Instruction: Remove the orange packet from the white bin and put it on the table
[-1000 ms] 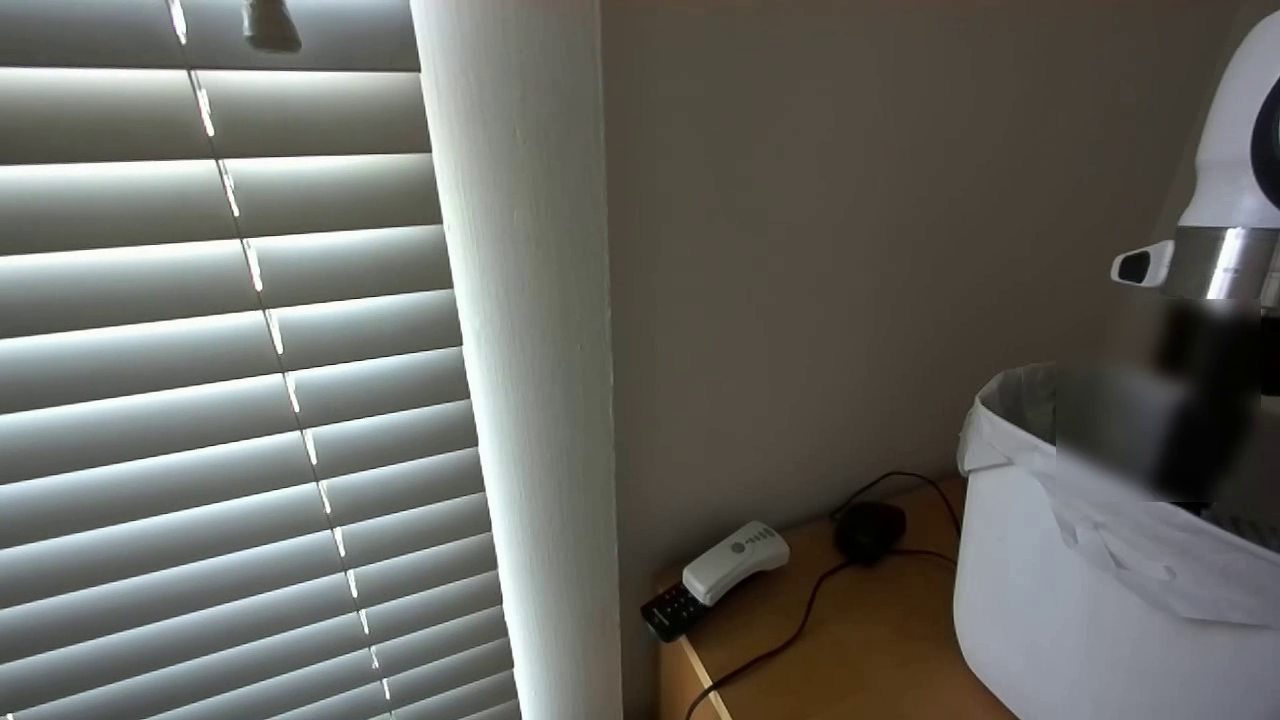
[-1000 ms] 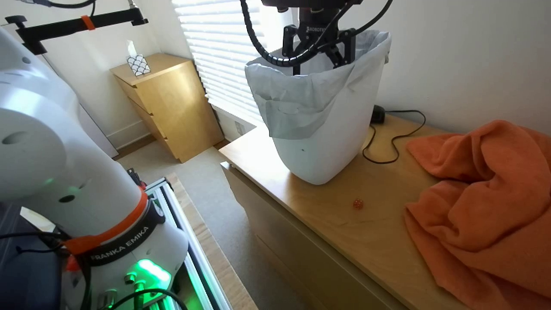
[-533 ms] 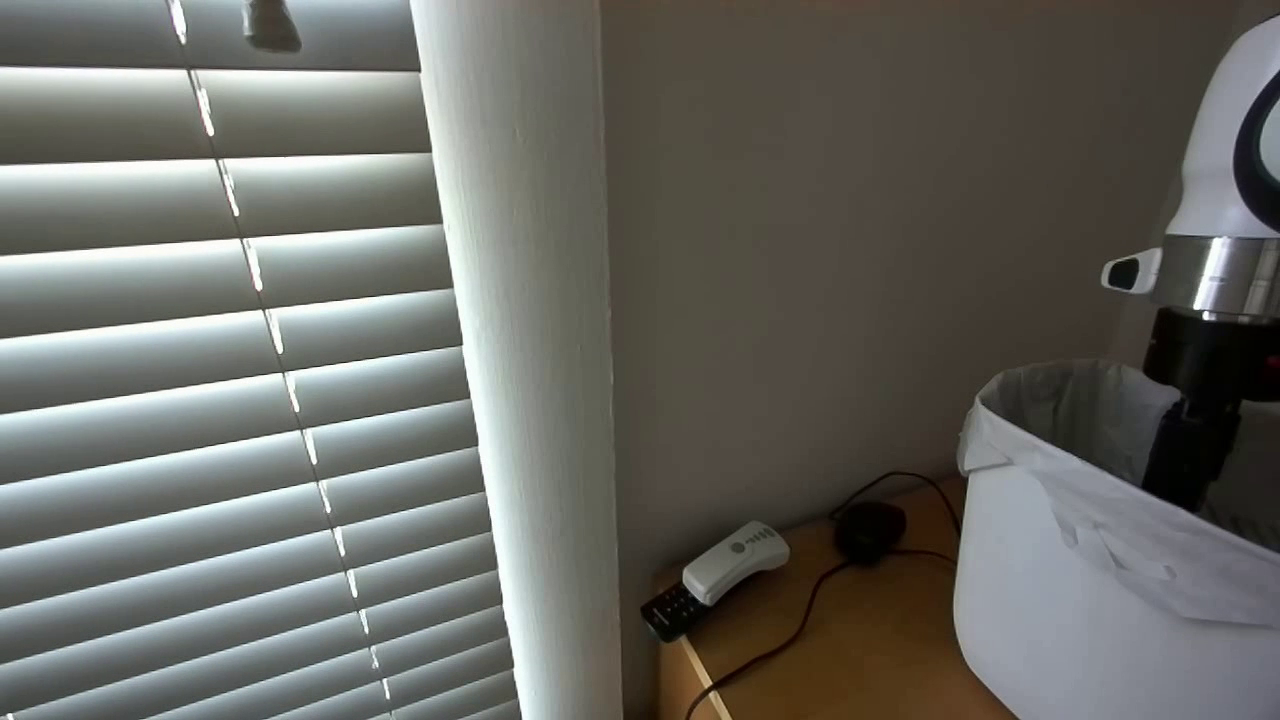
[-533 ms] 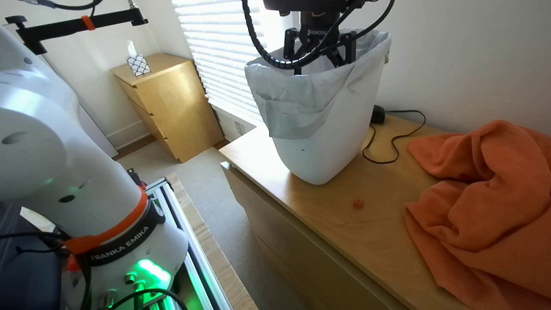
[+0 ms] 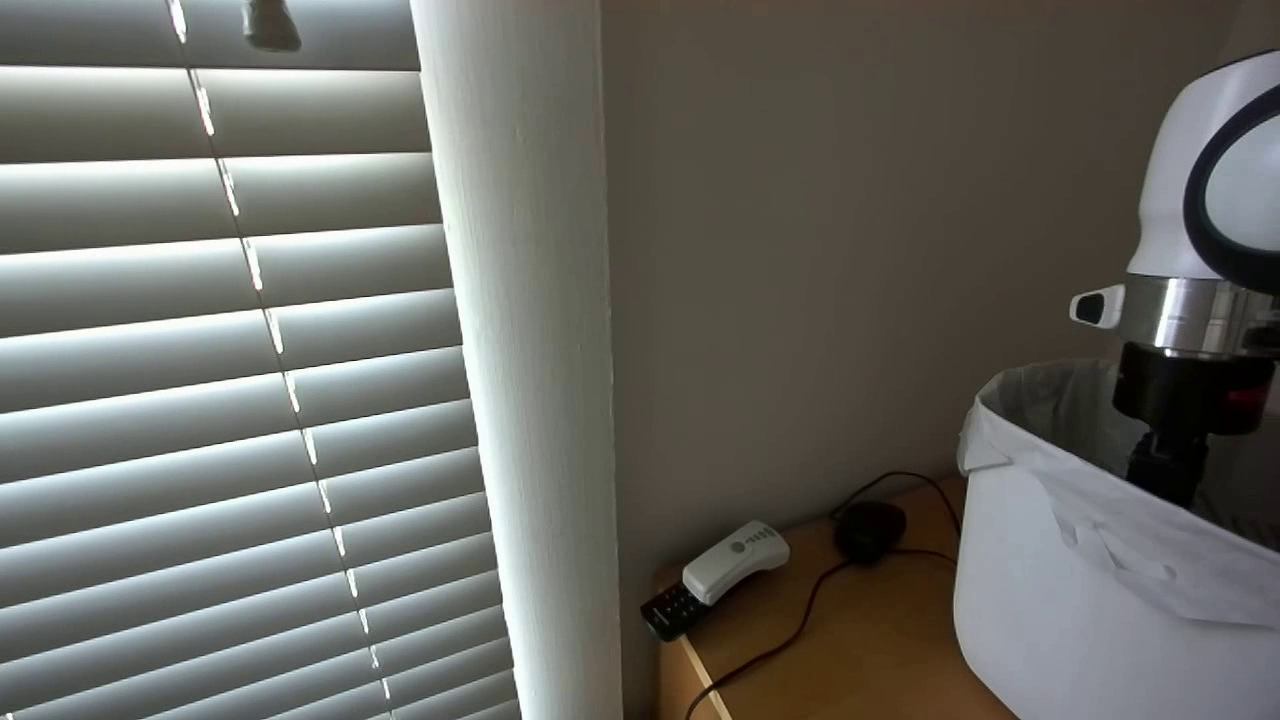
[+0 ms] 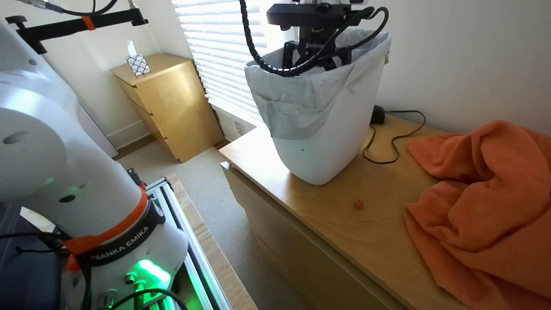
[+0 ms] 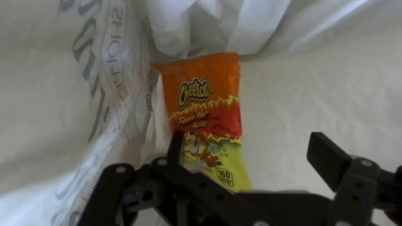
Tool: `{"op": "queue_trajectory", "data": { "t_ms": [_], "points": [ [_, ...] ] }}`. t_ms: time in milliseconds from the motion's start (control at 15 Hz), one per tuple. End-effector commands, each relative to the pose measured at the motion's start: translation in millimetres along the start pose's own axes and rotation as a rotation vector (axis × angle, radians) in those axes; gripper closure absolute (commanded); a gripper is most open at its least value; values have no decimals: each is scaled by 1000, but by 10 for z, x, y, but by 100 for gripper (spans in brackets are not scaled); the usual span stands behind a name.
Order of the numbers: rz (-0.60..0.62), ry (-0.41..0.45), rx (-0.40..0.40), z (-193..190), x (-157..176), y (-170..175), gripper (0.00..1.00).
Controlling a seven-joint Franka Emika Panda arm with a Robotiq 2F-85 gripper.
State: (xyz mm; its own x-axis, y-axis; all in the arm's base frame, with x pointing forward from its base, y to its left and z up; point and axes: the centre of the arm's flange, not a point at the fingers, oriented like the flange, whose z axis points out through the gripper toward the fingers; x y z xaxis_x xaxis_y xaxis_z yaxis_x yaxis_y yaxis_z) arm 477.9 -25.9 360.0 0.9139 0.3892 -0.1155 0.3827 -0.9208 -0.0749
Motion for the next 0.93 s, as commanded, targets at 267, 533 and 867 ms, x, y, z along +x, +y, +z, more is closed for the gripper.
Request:
{"op": "queue_trajectory", "data": {
  "t_ms": [267,533,867],
  "points": [
    [7,79,-13,215,136,50,27],
    [4,91,-19,253,161,62,58],
    [2,88,-19,274,170,69,98]
  ]
}}
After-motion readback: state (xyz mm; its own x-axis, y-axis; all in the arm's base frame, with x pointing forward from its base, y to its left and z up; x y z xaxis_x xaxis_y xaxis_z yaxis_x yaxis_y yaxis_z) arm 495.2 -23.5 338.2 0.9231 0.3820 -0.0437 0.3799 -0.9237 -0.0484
